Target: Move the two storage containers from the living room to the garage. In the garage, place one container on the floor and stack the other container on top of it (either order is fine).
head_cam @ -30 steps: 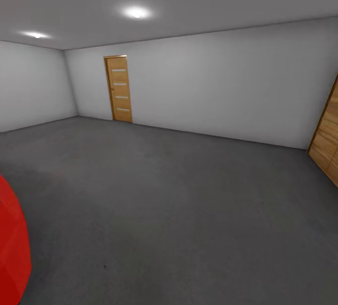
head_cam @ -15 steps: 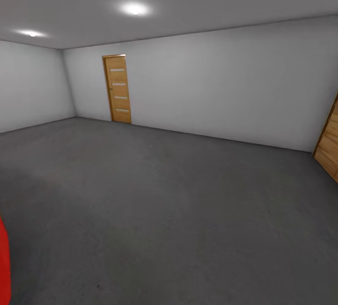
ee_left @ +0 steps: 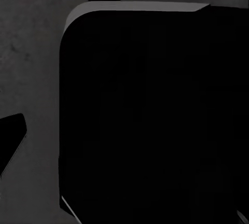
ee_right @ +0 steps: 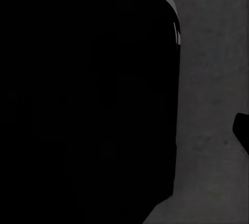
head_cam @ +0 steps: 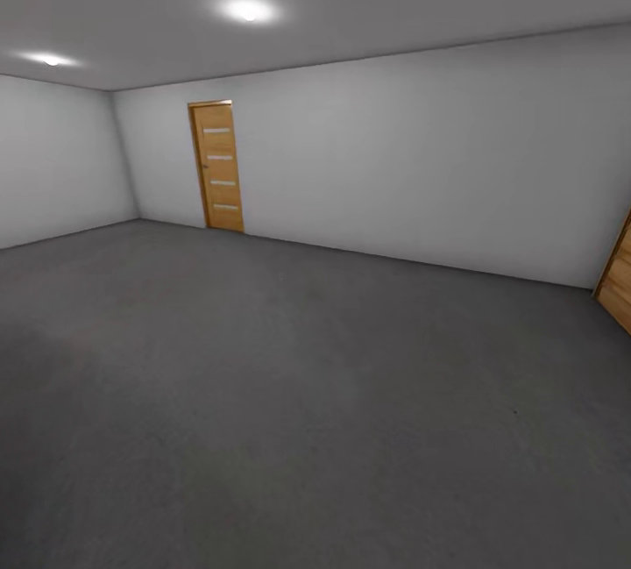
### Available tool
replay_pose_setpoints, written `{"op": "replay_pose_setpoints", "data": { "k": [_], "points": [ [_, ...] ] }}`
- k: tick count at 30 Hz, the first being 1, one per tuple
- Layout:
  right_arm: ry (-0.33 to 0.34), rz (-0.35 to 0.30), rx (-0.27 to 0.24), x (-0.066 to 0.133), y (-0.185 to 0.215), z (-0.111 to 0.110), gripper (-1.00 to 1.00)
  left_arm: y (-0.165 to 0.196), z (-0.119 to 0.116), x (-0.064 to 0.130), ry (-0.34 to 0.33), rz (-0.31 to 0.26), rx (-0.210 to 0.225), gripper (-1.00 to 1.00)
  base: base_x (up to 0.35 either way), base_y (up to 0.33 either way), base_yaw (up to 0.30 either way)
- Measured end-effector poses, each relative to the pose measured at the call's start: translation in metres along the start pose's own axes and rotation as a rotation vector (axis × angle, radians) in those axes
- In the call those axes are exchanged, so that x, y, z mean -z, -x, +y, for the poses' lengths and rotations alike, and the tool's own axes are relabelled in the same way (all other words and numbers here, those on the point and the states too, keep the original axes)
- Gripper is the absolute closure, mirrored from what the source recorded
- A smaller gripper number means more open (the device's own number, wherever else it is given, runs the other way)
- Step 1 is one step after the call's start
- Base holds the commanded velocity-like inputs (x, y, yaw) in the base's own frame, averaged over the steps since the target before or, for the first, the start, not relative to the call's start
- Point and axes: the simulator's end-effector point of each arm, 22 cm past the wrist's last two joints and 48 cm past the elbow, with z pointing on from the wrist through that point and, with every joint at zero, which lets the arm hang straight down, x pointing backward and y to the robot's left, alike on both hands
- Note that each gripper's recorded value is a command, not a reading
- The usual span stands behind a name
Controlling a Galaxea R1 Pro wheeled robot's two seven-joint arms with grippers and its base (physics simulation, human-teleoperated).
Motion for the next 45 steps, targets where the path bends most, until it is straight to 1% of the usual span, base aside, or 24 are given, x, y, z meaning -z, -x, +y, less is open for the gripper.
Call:
{"op": "replay_pose_setpoints", "data": {
  "k": [45],
  "points": [
    [0.000, 0.000, 0.000, 0.0000, 0.0000, 0.0001, -1.00, 0.0002, 0.0009, 0.0000, 0.001, -0.001, -0.001, -1.00, 0.315, 0.000, 0.000]
  ]
}}
